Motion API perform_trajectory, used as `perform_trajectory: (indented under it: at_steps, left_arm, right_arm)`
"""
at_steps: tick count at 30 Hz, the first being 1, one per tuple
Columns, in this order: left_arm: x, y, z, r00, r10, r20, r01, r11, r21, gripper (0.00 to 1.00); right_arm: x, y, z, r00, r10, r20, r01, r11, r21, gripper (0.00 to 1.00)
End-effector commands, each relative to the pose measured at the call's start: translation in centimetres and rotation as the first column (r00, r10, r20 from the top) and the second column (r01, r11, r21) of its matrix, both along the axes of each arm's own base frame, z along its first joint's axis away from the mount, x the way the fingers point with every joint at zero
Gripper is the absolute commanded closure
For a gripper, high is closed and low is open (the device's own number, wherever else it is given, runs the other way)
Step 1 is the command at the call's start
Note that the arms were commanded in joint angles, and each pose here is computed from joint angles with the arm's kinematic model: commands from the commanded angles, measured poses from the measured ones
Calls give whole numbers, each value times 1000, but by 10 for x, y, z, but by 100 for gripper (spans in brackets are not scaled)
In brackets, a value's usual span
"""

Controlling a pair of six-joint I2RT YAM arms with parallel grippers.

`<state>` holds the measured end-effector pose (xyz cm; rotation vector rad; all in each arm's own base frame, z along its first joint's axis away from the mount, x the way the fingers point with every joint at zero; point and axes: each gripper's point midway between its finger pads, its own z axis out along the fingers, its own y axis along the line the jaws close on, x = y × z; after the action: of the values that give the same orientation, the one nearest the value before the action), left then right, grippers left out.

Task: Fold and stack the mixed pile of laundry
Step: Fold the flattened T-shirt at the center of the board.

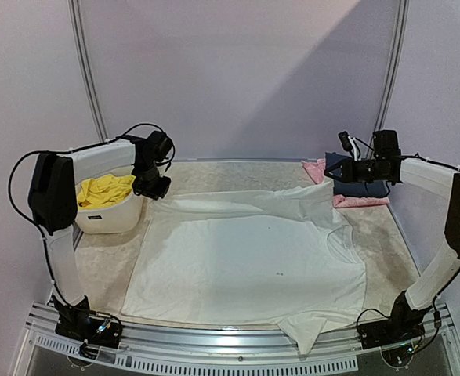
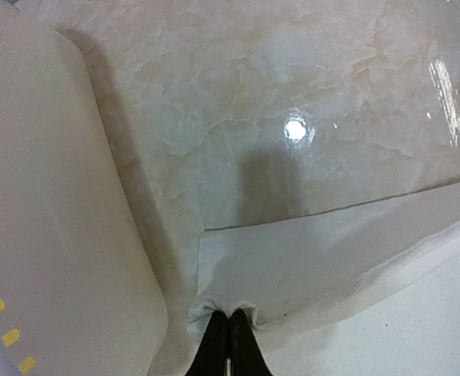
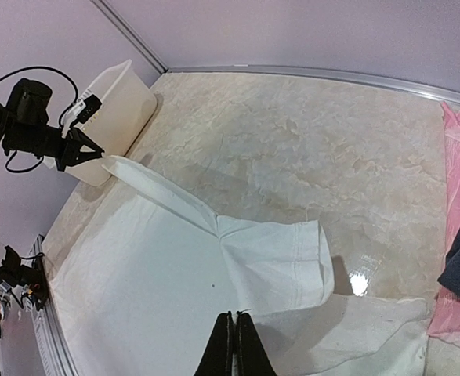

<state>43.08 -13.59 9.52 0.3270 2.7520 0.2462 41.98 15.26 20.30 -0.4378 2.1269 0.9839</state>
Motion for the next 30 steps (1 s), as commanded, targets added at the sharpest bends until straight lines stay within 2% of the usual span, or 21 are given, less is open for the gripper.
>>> perform_trajectory:
  at_steps: [1,16,30]
  left_arm:
    - [-8,-9,13,999,-14,38,15,1000,-20,100]
    - [-39,1,-13,998,-14,-59,16,999,32,100]
    - [-66,11,-33,989,-17,-147,26,998,60,100]
  right_arm:
    - [-22,-3,1,1000,17,7,-17,999,-30,100]
    - [-85,-10,-41,996,62,-61,-69,991,-117,100]
    - [-92,-15,-72,989,70,-133,-93,981,-171,100]
